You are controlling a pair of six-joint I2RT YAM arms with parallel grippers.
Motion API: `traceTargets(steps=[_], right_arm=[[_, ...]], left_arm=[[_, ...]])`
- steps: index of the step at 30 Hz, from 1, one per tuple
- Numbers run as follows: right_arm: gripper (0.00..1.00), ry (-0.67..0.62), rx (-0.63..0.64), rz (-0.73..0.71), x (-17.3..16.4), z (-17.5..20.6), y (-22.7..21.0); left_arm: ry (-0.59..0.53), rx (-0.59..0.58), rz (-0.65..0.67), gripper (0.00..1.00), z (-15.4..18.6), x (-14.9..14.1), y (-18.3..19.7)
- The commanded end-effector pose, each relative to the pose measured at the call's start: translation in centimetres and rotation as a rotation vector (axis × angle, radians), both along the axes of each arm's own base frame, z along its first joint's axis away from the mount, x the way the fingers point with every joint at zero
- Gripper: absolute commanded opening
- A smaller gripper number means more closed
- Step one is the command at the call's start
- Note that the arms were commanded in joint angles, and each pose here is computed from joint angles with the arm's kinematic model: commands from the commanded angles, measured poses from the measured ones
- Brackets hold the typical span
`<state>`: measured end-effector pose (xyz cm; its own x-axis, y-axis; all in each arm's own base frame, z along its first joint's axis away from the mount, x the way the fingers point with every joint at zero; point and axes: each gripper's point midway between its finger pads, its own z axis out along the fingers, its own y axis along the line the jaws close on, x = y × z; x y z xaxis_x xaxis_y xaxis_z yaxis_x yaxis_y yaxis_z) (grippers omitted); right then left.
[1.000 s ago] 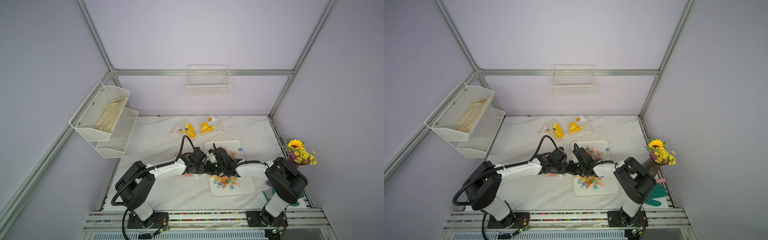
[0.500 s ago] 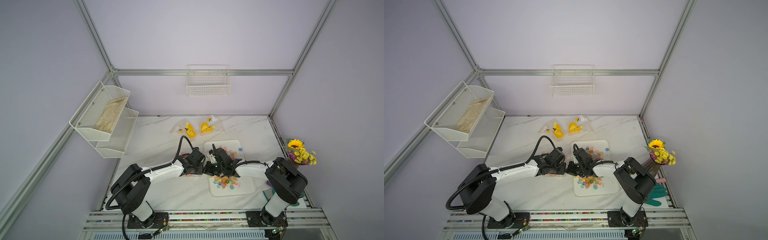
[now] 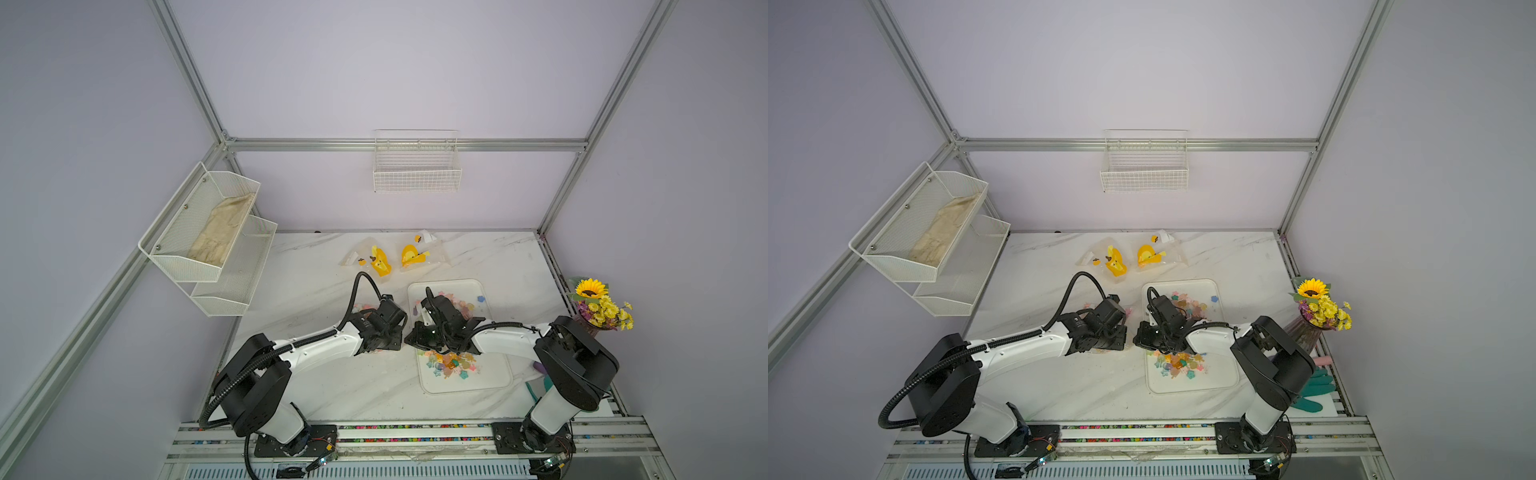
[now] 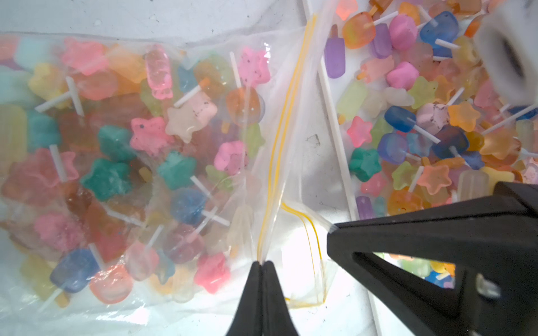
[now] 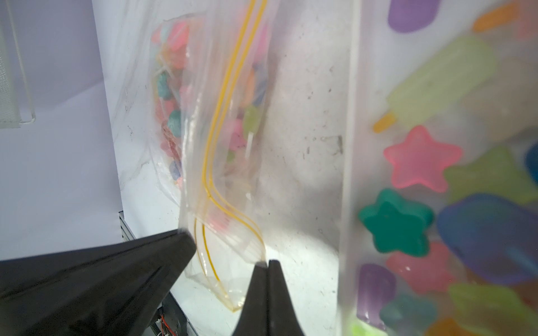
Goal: Pour candies out of the ziploc bag
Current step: Open the ziploc bag at the center of the board.
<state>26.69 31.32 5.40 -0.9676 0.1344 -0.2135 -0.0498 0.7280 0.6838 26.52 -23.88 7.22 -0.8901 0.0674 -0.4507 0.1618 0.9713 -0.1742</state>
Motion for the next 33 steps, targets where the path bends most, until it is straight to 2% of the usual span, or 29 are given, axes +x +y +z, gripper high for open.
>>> traceTargets(steps=[1,2,5,8,16,24,28,33], right_arm=[[0.03,-0.089,0.055,0.013,1.2,2.5,0.7],[0.1,-0.103,0.067,0.024,1.3,2.9,1.1],[0.22,-0.138,0.086,0.052,1.9,3.6,1.8],[0.27,-0.151,0.08,0.072,2.3,3.4,2.3],[0.28,-0.164,0.064,0.099,3.2,2.6,3.2],[0.26,-0.146,0.066,0.105,2.5,2.0,2.9],[0.31,-0.166,0.073,0.096,2.0,2.7,2.2],[0.32,-0.168,0.065,0.096,1.4,2.8,1.6]], left_arm=[[-0.02,0.003,0.014,0.0,0.6,0.1,0.7],[-0.019,0.001,0.011,0.0,0.5,0.2,0.6],[-0.018,0.001,0.009,0.0,0.5,0.3,0.4],[-0.016,-0.002,0.008,0.0,0.5,0.4,0.3],[-0.012,-0.002,0.008,0.0,0.2,0.4,0.2],[-0.011,0.0,0.01,0.0,0.2,0.3,0.3],[-0.009,-0.001,0.01,0.0,0.2,0.4,0.2],[-0.014,-0.005,0.007,0.0,0.4,0.6,0.0]])
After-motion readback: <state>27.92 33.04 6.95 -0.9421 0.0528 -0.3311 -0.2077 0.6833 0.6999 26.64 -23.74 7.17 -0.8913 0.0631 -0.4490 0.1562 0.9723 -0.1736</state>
